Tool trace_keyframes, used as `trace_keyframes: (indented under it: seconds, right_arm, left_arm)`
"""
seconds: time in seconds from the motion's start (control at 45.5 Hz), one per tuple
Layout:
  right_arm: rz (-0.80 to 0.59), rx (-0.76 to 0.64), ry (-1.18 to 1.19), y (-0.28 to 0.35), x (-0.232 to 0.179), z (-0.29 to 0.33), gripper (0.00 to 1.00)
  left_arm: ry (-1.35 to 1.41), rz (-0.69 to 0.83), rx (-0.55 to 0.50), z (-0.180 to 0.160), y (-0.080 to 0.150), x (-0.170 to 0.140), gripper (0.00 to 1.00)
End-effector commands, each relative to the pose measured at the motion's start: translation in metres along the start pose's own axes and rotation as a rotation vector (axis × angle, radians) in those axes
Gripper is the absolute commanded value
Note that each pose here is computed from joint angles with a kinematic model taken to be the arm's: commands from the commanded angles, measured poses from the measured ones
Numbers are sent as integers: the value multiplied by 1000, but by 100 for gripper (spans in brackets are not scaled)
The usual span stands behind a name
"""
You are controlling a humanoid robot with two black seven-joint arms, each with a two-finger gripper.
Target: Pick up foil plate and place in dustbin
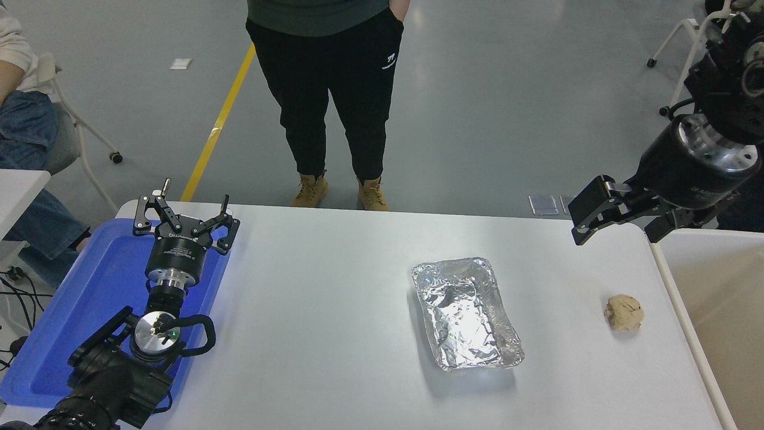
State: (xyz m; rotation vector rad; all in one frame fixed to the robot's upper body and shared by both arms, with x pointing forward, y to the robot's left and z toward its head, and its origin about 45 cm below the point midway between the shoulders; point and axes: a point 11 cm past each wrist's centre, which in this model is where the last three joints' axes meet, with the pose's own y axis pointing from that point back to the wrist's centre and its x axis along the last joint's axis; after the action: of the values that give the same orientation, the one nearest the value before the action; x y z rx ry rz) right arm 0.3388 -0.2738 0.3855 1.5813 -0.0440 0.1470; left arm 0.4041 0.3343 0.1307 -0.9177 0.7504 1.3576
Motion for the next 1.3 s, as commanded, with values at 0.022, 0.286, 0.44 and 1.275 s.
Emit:
trace_keyframes:
  seconds: [0.022, 0.286, 0.44, 1.275]
  right_arm:
    - [-1, -3, 21, -25, 1, -3, 100]
    - [47, -43, 115, -75, 12, -20, 100]
    - [64, -17, 139, -104, 17, -30, 100]
    - [118, 50, 104, -277, 6, -33, 100]
  left_arm:
    - [-1, 0, 1, 0, 0, 0, 100]
    - [-1, 0, 1, 0, 0, 0, 100]
    - [0, 0, -1, 0, 0, 0, 100]
    - [1, -1, 1, 0, 0, 0, 100]
